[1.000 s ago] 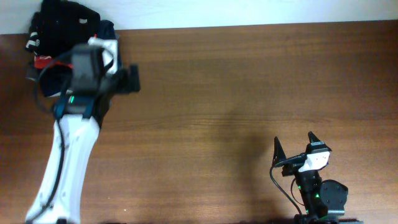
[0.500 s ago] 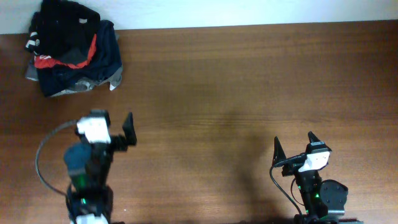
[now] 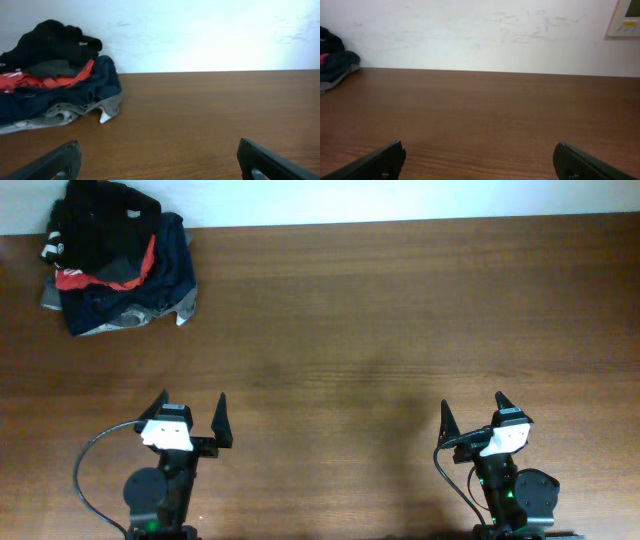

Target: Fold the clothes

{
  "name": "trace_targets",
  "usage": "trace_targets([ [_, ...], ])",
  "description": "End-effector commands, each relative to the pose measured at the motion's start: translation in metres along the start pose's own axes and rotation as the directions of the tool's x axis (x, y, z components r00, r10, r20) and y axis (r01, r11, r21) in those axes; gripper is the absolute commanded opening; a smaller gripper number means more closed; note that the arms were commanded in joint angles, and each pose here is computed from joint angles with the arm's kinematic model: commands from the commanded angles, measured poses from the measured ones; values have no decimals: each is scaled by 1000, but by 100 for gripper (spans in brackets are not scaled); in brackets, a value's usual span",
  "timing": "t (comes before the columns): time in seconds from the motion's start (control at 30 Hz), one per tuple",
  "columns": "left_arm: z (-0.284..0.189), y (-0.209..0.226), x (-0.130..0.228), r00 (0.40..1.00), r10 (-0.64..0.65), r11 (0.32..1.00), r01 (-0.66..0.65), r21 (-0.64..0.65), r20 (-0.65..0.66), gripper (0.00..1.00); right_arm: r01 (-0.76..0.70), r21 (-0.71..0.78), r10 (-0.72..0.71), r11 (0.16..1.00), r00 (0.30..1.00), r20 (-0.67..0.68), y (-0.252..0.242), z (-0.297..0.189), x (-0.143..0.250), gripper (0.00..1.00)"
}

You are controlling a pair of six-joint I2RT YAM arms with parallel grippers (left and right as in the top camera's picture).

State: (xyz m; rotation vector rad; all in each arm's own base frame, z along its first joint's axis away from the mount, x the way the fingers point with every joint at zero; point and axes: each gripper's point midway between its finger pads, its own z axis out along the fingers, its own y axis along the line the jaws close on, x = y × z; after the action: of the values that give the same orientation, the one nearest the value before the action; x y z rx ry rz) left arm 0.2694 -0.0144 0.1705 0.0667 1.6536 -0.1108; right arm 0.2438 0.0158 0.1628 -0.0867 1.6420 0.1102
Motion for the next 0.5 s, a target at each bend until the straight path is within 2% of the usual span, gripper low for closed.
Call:
trace_targets([
  [0.0, -3, 2, 5, 1000, 9, 1000, -9, -21, 14, 99, -11, 7, 11, 1000, 1000, 1, -1, 0, 3, 99],
  [0.47, -14, 3, 15, 1000, 14, 999, -14, -34, -3, 99, -11, 7, 11, 1000, 1000, 1, -1, 0, 3, 99],
])
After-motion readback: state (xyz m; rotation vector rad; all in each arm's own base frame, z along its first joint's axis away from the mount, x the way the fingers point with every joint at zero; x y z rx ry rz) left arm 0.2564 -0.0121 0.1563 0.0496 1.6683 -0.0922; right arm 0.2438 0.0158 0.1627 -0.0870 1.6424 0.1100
